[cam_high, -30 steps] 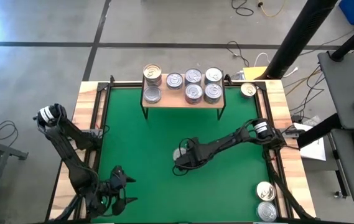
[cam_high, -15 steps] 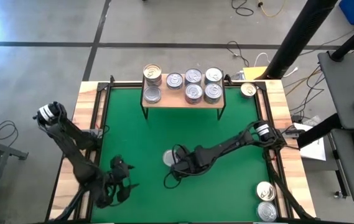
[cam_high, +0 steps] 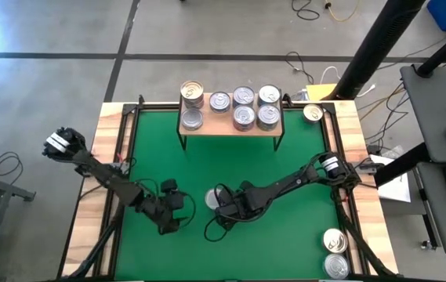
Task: Stack canned seafood by type on shelf
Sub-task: Stack the green white tuna can on top of the green white tuna can on the shelf
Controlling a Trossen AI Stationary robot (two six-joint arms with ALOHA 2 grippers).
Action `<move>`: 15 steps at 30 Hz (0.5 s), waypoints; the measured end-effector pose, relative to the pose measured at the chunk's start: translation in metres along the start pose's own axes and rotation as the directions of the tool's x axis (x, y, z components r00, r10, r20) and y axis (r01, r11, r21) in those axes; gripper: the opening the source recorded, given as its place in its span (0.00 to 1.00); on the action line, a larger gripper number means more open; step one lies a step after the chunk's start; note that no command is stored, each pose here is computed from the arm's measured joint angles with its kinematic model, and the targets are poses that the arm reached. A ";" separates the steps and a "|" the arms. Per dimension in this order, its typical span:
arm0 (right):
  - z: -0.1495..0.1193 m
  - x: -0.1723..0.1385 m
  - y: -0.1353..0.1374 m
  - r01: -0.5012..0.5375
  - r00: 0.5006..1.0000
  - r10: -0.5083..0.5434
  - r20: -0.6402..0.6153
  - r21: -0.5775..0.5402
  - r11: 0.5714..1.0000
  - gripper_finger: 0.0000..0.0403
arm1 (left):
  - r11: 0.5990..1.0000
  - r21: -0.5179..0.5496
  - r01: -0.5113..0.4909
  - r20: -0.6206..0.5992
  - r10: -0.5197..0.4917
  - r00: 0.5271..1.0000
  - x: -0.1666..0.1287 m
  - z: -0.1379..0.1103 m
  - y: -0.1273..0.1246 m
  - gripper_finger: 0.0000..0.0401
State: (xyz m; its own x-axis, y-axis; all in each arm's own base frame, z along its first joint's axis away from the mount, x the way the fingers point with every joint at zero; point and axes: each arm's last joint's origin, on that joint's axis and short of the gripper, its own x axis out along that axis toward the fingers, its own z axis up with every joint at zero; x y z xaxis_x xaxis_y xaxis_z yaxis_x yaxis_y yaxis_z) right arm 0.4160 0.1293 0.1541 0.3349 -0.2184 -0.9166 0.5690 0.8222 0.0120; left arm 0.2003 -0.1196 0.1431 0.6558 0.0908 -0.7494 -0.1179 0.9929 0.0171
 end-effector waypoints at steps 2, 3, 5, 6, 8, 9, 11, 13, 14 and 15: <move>-0.002 0.007 0.002 -0.003 1.000 0.003 -0.001 -0.061 0.998 0.46 | 1.000 0.028 -0.012 -0.007 0.012 1.000 0.009 0.003 0.010 0.99; -0.002 0.011 0.003 -0.007 1.000 0.007 -0.001 -0.083 0.997 0.47 | 0.999 0.036 -0.003 -0.009 0.003 1.000 0.013 0.005 0.014 0.99; -0.003 0.018 0.006 -0.021 1.000 0.020 -0.006 -0.125 0.992 0.49 | 0.998 0.056 0.004 -0.011 -0.003 1.000 0.020 0.008 0.022 0.99; -0.003 0.019 0.007 -0.039 0.999 0.038 -0.012 -0.139 0.989 0.49 | 0.998 0.062 0.011 -0.001 -0.011 1.000 0.023 0.011 0.024 0.99; -0.003 0.024 0.009 -0.061 0.998 0.059 -0.016 -0.164 0.985 0.51 | 0.998 0.060 0.027 0.024 -0.028 0.999 0.028 0.017 0.029 0.99; -0.002 0.024 0.009 -0.068 0.998 0.067 -0.013 -0.176 0.982 0.52 | 0.998 0.060 0.036 0.046 -0.039 0.998 0.030 0.020 0.031 0.99; -0.001 0.024 0.010 -0.078 0.997 0.079 -0.003 -0.187 0.979 0.53 | 0.995 0.082 0.050 0.070 -0.056 0.996 0.034 0.024 0.032 0.99; 0.002 0.025 0.009 -0.081 0.997 0.083 0.004 -0.197 0.977 0.55 | 0.992 0.112 0.051 0.072 -0.060 0.996 0.038 0.025 0.031 0.99; 0.003 0.025 0.008 -0.083 0.996 0.086 0.004 -0.198 0.977 0.56 | 0.991 0.124 0.050 0.072 -0.059 0.996 0.041 0.027 0.030 0.99; 0.005 0.026 0.007 -0.086 0.996 0.088 0.002 -0.201 0.976 0.56 | 0.989 0.138 0.048 0.065 -0.057 0.996 0.043 0.028 0.029 0.99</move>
State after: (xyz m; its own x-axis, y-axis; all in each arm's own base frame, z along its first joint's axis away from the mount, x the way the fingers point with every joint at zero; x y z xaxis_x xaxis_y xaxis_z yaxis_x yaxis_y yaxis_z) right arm 0.4322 0.1269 0.1325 0.3856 -0.1460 -0.9111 0.3751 0.9269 0.0102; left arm 0.2464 -0.0851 0.1296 0.7086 0.0384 -0.7045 0.0177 0.9972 0.0723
